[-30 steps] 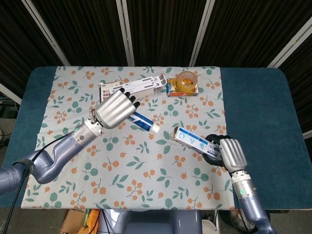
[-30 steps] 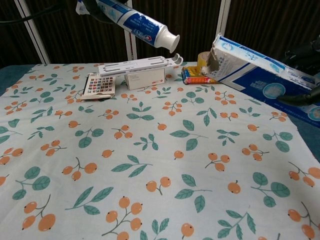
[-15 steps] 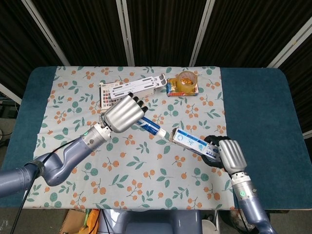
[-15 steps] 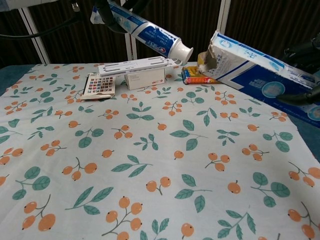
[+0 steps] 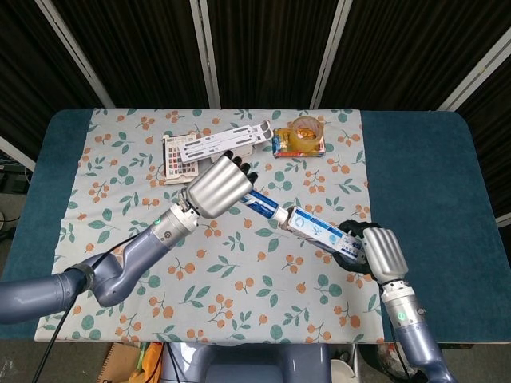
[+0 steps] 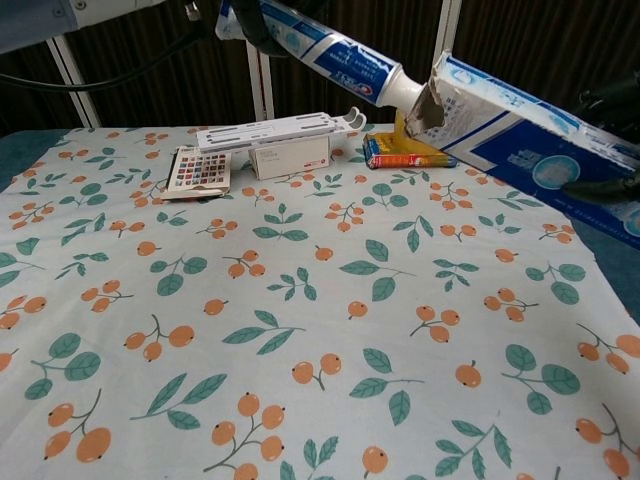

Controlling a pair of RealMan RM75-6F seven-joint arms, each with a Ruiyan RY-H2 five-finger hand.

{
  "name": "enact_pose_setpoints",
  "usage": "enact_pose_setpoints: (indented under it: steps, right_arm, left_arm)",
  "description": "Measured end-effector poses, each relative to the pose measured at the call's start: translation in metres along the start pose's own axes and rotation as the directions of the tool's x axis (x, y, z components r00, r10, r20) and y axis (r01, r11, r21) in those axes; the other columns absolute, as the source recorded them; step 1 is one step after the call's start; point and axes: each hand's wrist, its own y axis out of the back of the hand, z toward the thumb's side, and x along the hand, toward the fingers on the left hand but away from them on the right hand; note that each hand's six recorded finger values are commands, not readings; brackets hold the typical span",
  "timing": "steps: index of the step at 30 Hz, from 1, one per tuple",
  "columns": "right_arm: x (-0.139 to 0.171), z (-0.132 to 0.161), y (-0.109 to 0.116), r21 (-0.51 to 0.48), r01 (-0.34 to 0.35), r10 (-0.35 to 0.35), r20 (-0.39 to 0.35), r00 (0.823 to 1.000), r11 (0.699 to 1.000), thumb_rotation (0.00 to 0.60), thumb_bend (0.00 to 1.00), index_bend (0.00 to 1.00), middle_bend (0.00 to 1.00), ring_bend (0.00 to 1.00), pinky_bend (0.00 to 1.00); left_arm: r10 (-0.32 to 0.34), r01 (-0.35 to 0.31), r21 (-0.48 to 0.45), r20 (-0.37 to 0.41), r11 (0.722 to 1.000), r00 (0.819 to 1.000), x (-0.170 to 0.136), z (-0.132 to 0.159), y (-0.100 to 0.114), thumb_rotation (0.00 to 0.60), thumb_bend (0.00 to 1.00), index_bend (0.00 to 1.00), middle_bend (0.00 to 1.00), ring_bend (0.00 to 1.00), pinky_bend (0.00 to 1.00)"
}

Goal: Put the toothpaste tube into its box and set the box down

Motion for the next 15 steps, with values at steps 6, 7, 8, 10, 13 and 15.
enact_pose_setpoints:
  steps: [6, 7, 8, 10, 13, 15]
  right_arm:
    - [0.001, 0.001, 0.003, -0.011, 0.001, -0.001, -0.001, 1.000, 1.000, 0.600, 0.36, 0.47, 0.50, 0.45, 0.39]
    - [0.001, 0.001, 0.004, -0.014, 0.002, -0.002, 0.000, 1.000, 1.000, 0.600, 0.36, 0.47, 0.50, 0.45, 0.39]
    - [0.001, 0.001, 0.004, -0.016, 0.002, -0.002, 0.000, 1.000, 1.000, 0.600, 0.36, 0.47, 0.50, 0.45, 0.39]
    - [0.001, 0.001, 0.005, -0.023, 0.003, -0.003, 0.000, 1.000, 1.000, 0.600, 0.36, 0.47, 0.50, 0.45, 0.39]
    - [0.001, 0.002, 0.007, -0.031, 0.004, -0.004, 0.000, 1.000, 1.000, 0.600, 0.36, 0.47, 0.50, 0.45, 0.39]
    - [0.001, 0.002, 0.008, -0.034, 0.004, -0.004, 0.000, 1.000, 0.999, 0.600, 0.36, 0.47, 0.50, 0.45, 0.39]
  left_arm:
    - [0.016, -0.016, 0.010, 0.009, 1.000, 1.000, 0.007, 0.012, 0.002, 0.600, 0.51, 0.72, 0.75, 0.68, 0.71]
    - [0.019, -0.019, 0.010, 0.010, 1.000, 1.000, 0.009, 0.014, 0.002, 0.600, 0.51, 0.72, 0.75, 0.68, 0.71]
    - [0.024, -0.024, 0.011, 0.012, 1.000, 1.000, 0.011, 0.017, 0.003, 0.600, 0.51, 0.72, 0.75, 0.68, 0.71]
    - [0.033, -0.033, 0.014, 0.015, 0.999, 0.999, 0.015, 0.020, 0.005, 0.600, 0.51, 0.72, 0.75, 0.68, 0.71]
    - [0.049, -0.050, 0.025, 0.023, 0.998, 0.999, 0.020, 0.025, 0.008, 0.600, 0.51, 0.72, 0.75, 0.68, 0.71]
    - [0.066, -0.067, 0.037, 0.032, 0.997, 0.997, 0.025, 0.028, 0.011, 0.600, 0.51, 0.71, 0.74, 0.67, 0.70]
